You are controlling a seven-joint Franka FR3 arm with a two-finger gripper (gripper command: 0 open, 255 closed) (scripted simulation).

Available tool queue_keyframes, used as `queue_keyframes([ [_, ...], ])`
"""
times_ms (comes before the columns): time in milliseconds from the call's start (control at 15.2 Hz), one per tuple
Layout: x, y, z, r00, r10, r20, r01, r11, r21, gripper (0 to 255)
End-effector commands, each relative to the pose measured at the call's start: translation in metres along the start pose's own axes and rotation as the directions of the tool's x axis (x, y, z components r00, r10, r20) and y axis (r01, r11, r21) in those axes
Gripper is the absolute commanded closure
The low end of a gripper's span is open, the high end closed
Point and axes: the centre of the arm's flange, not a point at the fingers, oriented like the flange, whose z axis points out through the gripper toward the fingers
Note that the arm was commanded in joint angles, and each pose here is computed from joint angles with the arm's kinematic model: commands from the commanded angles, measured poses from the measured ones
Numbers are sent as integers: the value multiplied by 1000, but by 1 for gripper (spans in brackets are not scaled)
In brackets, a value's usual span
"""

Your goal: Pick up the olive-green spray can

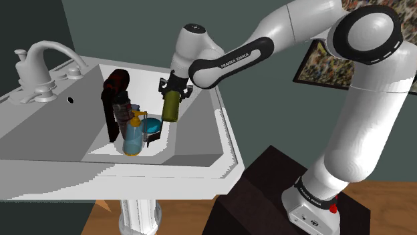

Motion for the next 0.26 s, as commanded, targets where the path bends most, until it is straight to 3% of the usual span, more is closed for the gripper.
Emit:
queue_keyframes([
  [0, 4, -2, -10, 1000, 0, 0, 0, 1000, 1, 255],
  [198, 6, -3, -16, 1000, 0, 0, 0, 1000, 1, 255],
])
